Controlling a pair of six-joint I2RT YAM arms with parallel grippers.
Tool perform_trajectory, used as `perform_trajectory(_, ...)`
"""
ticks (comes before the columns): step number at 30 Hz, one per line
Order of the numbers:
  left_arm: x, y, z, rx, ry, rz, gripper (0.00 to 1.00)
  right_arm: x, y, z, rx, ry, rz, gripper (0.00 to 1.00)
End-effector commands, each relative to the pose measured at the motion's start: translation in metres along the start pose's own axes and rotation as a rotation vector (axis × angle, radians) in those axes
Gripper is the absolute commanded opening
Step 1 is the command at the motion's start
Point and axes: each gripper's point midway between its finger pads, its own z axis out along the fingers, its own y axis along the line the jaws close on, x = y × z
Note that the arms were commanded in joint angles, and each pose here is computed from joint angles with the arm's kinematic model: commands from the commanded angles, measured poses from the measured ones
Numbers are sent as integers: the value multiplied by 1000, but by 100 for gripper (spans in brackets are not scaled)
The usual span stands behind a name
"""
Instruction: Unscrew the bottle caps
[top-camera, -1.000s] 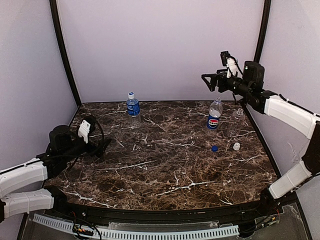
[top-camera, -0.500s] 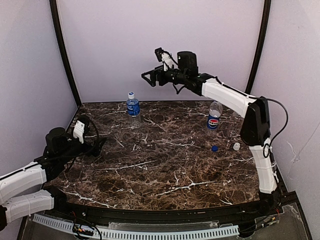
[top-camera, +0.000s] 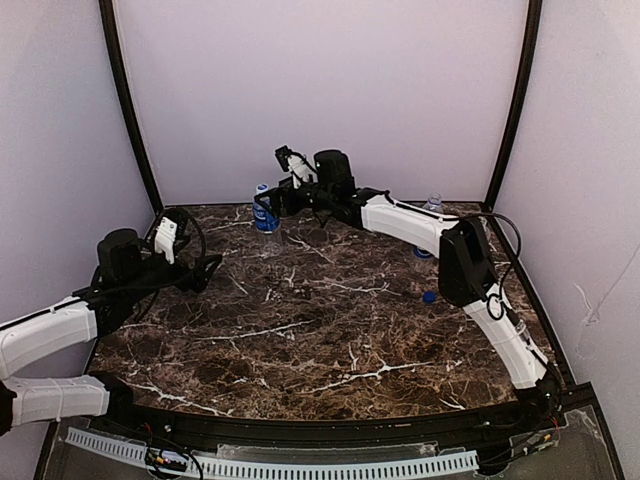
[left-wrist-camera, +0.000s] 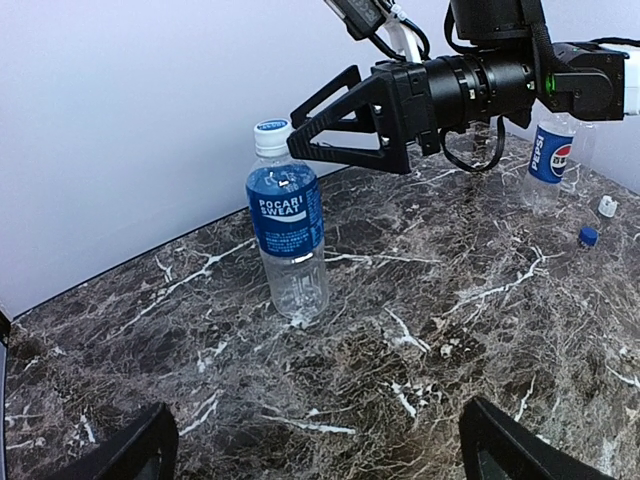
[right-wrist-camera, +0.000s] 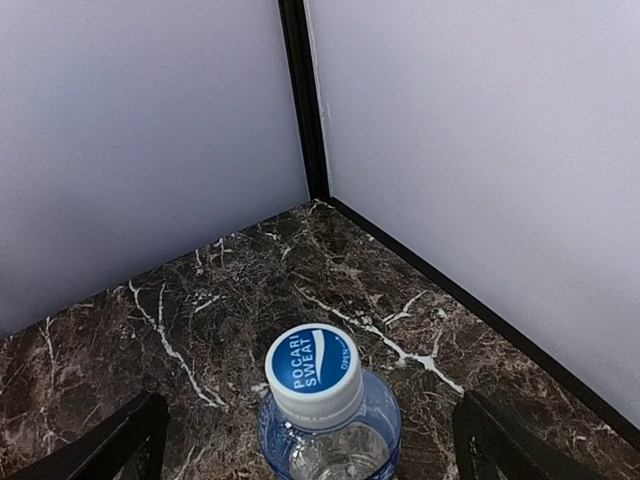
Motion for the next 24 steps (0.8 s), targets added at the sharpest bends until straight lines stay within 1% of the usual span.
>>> perform_trajectory(1, -2, -2, 3, 22, 1, -10, 99, -16, 3, 13, 19, -123, -50, 97)
perform_trajectory(6, -4, -2, 4, 23, -1, -15, 99, -20, -11, 18, 92, -196, -83, 89)
perform_trajectory(12, -3, -1, 4, 21, -3, -15, 99, -19, -5, 24, 76, -234, -126, 81)
perform_trajectory(16, -4, -1, 5, 21, -4, -12, 99, -17, -3, 26, 62, -249, -121, 71)
perform_trajectory(21, -9, 0, 6, 20, -16, -2, 99, -12, -2, 29, 56, -237, -120, 70)
perform_trajectory(24, -9, -1, 6, 23, -18, -1, 99, -9, -1, 30, 46, -224, -116, 67)
